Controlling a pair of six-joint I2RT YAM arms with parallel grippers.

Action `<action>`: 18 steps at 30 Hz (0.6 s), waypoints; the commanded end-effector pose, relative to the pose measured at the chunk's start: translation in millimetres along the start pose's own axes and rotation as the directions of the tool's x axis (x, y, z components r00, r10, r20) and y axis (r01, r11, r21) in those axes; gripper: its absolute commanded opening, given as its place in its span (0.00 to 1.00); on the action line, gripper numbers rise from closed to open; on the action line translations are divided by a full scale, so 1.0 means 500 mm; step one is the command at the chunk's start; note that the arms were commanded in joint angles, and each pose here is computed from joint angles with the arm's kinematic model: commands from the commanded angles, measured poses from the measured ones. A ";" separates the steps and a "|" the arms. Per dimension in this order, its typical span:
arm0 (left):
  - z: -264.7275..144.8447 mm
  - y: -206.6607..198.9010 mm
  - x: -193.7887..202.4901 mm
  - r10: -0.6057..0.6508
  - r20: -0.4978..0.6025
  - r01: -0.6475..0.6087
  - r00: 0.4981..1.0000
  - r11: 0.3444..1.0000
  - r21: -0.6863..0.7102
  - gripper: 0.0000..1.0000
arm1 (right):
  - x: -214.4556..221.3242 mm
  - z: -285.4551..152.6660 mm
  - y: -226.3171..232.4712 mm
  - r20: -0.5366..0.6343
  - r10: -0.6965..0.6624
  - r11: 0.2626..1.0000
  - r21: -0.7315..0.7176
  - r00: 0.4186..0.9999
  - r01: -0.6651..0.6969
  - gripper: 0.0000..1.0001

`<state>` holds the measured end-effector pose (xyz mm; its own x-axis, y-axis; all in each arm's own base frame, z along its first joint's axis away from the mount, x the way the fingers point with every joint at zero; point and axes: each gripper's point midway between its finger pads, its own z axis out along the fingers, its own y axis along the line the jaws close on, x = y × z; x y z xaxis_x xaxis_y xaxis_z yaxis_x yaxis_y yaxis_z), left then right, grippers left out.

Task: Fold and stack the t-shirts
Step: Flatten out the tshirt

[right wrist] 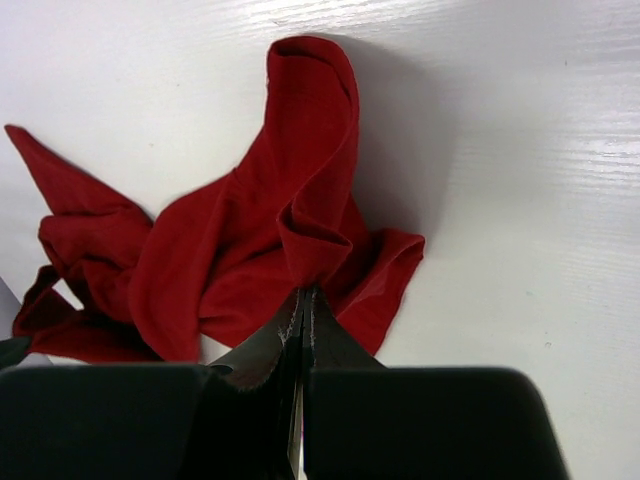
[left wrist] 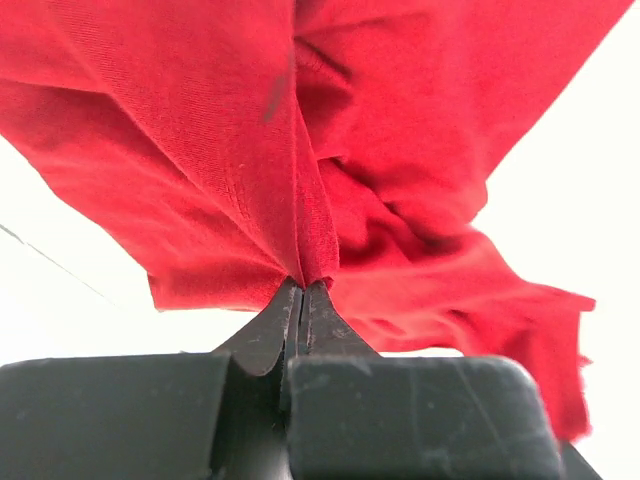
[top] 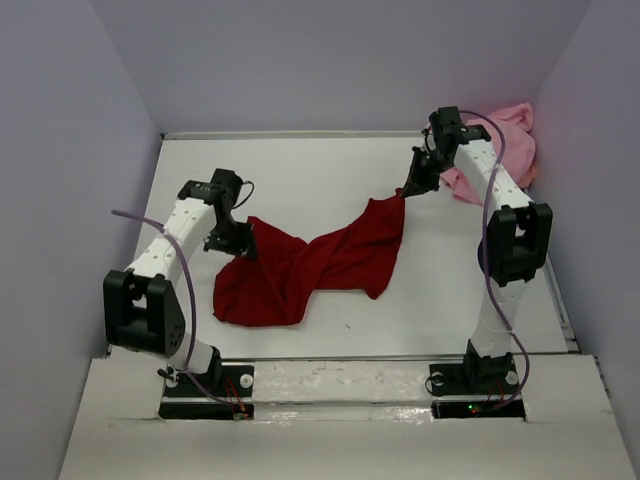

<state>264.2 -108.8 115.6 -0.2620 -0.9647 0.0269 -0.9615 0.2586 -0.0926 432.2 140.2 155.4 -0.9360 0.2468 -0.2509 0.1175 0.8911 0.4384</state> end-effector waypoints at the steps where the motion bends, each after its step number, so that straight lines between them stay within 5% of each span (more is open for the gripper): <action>1: -0.079 0.008 -0.069 -0.077 0.123 0.066 0.989 0.994 0.093 0.00 | 0.006 -0.029 0.003 0.041 -0.012 1.000 -0.011 0.999 0.013 0.00; 11: -0.209 -0.004 -0.234 -0.202 0.313 0.113 0.928 0.953 0.279 0.00 | 0.059 -0.106 -0.019 0.103 0.014 0.999 0.048 0.995 -0.019 0.00; 18: -0.244 0.019 -0.349 -0.279 0.411 0.172 0.868 0.945 0.279 0.00 | 0.101 -0.190 -0.024 0.163 0.015 0.997 0.074 0.986 -0.027 0.00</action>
<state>296.5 36.5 212.6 0.0421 -0.9664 -0.2534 -0.9304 0.0545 -0.3625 370.1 115.8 199.6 -0.8926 0.2964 -0.3398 0.1513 0.9068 0.3936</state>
